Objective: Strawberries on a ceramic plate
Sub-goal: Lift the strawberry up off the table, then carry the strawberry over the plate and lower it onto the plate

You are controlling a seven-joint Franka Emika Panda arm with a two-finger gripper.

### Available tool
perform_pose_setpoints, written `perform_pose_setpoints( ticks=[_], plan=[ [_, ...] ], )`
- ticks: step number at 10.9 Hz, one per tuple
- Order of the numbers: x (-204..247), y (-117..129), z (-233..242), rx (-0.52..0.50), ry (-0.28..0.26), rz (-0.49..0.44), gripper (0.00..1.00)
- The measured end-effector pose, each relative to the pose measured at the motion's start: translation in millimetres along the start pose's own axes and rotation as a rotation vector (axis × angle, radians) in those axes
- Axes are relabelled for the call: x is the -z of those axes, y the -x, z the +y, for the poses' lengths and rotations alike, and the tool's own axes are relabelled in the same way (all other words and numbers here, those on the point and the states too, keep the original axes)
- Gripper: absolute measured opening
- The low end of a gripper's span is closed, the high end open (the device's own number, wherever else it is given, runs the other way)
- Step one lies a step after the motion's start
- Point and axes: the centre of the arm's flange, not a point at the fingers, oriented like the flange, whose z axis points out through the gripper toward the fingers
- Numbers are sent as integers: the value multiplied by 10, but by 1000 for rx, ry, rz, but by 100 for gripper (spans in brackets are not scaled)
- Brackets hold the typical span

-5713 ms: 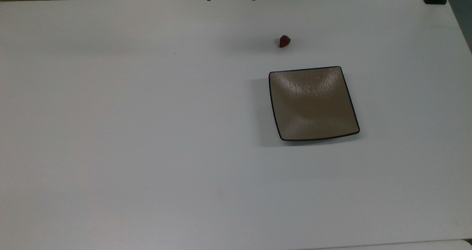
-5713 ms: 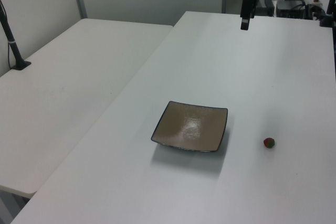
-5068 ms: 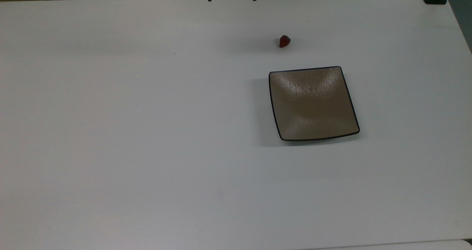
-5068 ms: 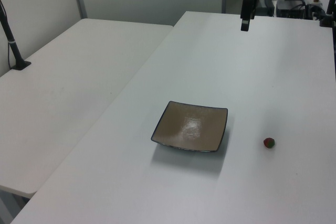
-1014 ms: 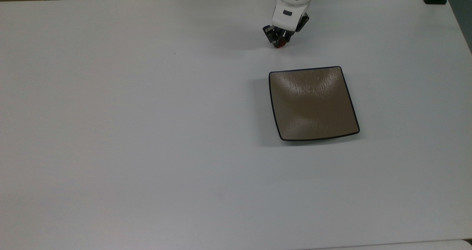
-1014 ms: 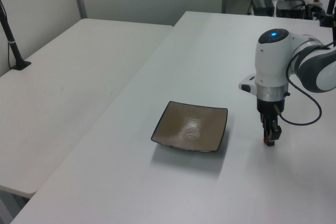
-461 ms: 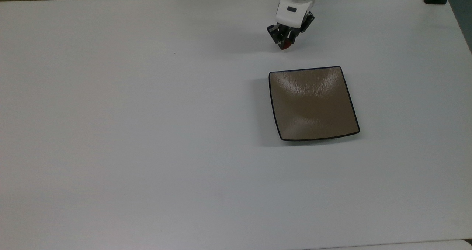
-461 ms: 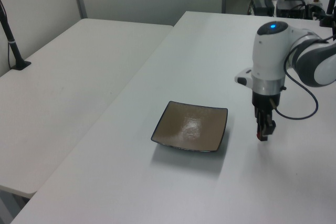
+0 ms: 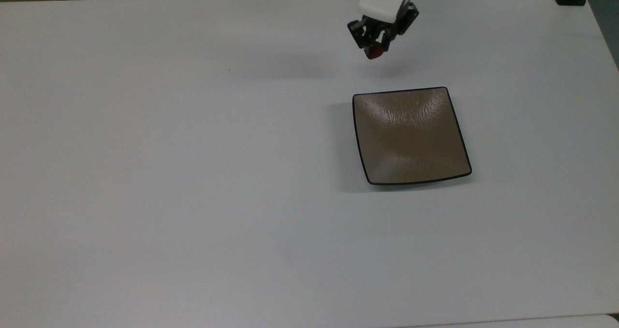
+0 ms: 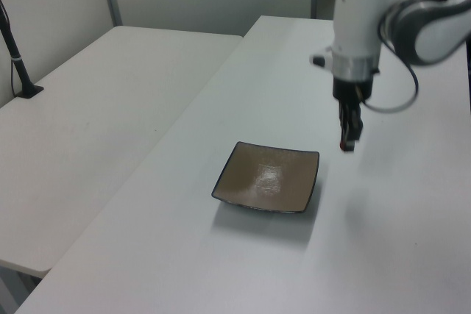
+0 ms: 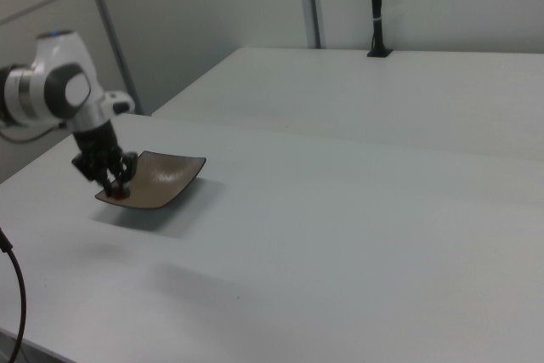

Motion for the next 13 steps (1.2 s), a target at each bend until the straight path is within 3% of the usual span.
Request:
perform_pose_setpoints(
  ticks=[5, 10, 13],
  plan=[
    [1029, -5, 862, -98, 9, -6, 35],
    [1174, 6, 1125, -105, 8, 21, 35],
    [1229, -145, 1070, -119, -57, 124, 35]
  ],
)
